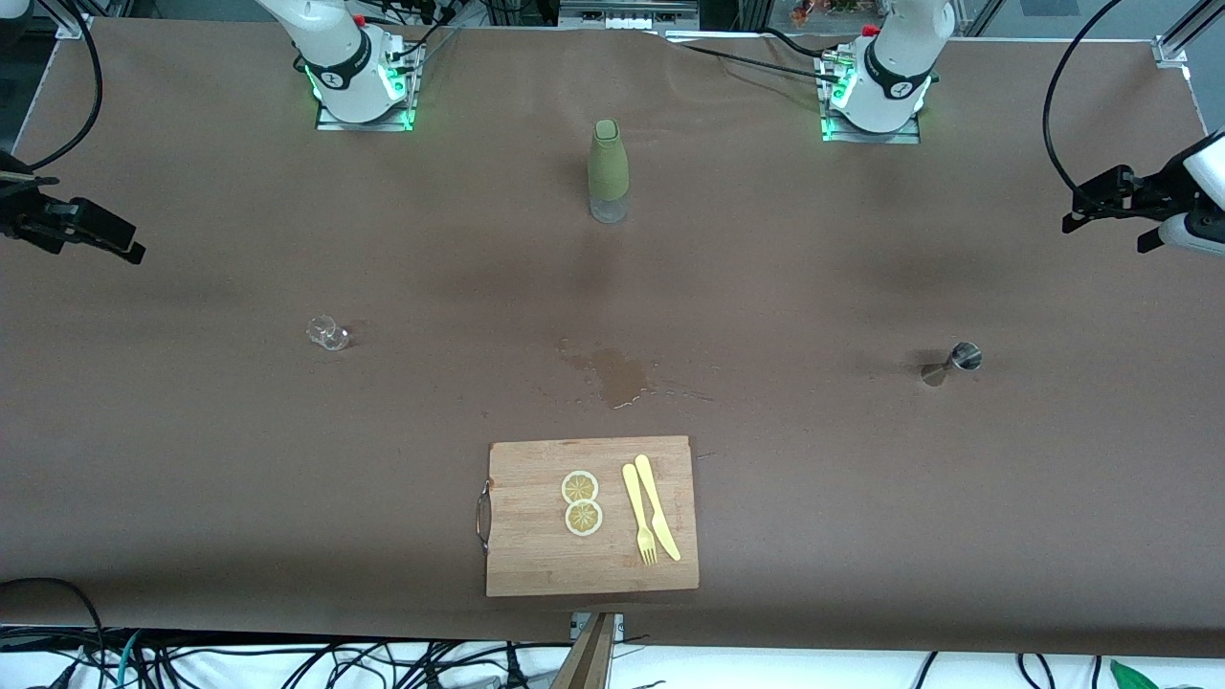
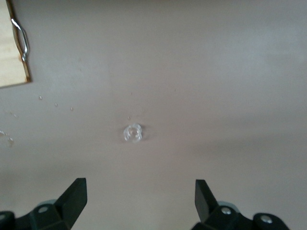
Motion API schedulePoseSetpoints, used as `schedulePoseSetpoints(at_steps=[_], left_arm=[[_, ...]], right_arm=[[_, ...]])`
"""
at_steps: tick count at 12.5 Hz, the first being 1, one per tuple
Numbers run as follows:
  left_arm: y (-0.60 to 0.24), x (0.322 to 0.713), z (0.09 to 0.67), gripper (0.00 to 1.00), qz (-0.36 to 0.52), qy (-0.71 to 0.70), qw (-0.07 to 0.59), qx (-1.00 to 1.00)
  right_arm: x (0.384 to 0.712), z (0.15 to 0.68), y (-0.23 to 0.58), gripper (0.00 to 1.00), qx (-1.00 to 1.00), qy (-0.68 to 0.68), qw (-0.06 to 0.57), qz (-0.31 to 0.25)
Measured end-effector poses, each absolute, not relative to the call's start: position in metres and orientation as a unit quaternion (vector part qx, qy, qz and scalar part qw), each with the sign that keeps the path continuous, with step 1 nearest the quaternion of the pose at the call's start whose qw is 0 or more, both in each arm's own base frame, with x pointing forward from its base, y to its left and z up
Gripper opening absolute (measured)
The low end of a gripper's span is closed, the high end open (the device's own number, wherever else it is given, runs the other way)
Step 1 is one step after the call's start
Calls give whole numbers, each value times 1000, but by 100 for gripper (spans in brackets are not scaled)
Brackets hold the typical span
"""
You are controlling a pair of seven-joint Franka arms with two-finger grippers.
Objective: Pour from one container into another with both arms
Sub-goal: 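Reach the right gripper to the beaker while the left gripper reaches the jigger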
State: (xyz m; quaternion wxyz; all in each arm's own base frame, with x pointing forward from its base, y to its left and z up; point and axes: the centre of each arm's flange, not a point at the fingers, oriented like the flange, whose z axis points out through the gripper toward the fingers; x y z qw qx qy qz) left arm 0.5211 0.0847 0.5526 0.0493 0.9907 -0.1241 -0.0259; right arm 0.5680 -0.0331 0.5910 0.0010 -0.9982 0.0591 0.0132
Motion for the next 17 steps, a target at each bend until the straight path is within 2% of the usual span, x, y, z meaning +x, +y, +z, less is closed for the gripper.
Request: schedulePoseSetpoints(at_steps=[4, 8, 10, 14, 17], left_arm=[[112, 527, 540, 100, 4, -202, 94, 975], [155, 534, 504, 99, 43, -256, 146, 955], [165, 536, 490, 100, 59, -276, 165, 945], [199, 537, 442, 100, 111, -332, 214, 912], [215, 542, 399, 100, 135, -360, 240, 891]], right_arm=[[571, 575, -32, 100, -999, -7, 4, 36], [579, 552, -40, 100, -970, -237, 18, 55], [584, 533, -58, 100, -952, -299, 32, 66], [591, 488, -110, 100, -919, -371, 125, 50], [595, 439, -147, 100, -879, -430, 207, 12]])
